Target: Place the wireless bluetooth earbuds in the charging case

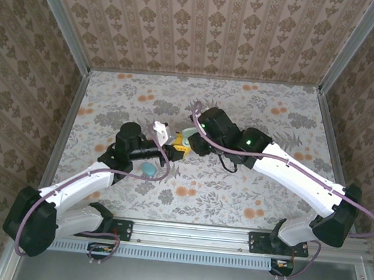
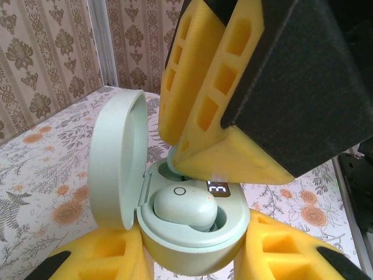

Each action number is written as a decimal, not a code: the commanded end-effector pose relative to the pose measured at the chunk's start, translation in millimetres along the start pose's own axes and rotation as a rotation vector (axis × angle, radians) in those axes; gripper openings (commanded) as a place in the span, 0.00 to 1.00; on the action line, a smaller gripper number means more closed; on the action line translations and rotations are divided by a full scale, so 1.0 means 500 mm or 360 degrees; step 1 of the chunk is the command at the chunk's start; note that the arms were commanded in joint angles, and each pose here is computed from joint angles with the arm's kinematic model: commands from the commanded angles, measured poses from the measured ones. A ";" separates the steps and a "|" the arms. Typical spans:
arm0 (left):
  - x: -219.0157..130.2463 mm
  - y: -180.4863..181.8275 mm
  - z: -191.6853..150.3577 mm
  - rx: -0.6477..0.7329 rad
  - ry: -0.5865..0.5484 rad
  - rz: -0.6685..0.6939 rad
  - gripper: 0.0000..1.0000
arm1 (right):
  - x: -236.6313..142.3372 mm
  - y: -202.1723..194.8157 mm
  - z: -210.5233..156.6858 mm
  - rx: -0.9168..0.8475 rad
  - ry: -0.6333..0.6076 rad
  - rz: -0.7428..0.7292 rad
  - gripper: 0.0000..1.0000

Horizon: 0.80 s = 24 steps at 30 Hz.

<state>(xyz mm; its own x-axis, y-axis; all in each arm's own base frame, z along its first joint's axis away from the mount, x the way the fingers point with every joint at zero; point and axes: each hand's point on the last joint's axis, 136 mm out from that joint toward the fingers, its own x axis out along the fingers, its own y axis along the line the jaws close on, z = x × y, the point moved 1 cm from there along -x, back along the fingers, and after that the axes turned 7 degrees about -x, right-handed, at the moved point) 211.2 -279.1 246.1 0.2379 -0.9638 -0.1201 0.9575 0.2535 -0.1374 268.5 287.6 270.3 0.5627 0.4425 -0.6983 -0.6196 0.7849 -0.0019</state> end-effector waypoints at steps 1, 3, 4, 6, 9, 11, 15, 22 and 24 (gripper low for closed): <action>-0.010 -0.009 0.043 0.0064 -0.0103 -0.0015 0.04 | -0.024 0.019 0.017 0.0084 -0.0044 0.0145 0.32; -0.010 -0.009 0.042 0.0065 -0.0103 -0.0014 0.04 | -0.025 0.018 0.017 0.0107 -0.0040 0.0163 0.32; -0.011 -0.009 0.042 0.0065 -0.0103 -0.0015 0.04 | -0.026 0.018 0.018 0.0113 -0.0045 0.0168 0.32; -0.011 -0.009 0.042 0.0063 -0.0102 -0.0015 0.04 | -0.027 0.015 0.020 0.0129 -0.0049 0.0165 0.32; -0.011 -0.010 0.042 0.0060 -0.0101 -0.0016 0.04 | -0.056 0.006 0.032 0.0165 -0.0111 0.0165 0.32; -0.012 -0.010 0.045 0.0065 -0.0107 -0.0015 0.04 | -0.073 -0.002 0.040 0.0186 -0.0150 0.0160 0.32; -0.012 -0.012 0.048 0.0069 -0.0108 -0.0021 0.04 | -0.112 -0.019 0.056 0.0243 -0.0232 0.0183 0.34; -0.008 -0.019 0.056 0.0074 -0.0113 -0.0072 0.04 | -0.117 -0.048 0.069 0.0356 -0.0269 0.0224 0.36; -0.007 -0.022 0.059 0.0078 -0.0117 -0.0091 0.04 | -0.104 -0.052 0.072 0.0382 -0.0246 0.0230 0.37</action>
<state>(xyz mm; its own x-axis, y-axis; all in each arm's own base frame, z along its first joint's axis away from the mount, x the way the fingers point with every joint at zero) 207.5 -279.0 252.6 0.2243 -0.9693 -0.1005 0.9639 0.2358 -0.1238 270.8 252.2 327.1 0.5877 0.5689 -0.5753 -0.5615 0.7987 0.2163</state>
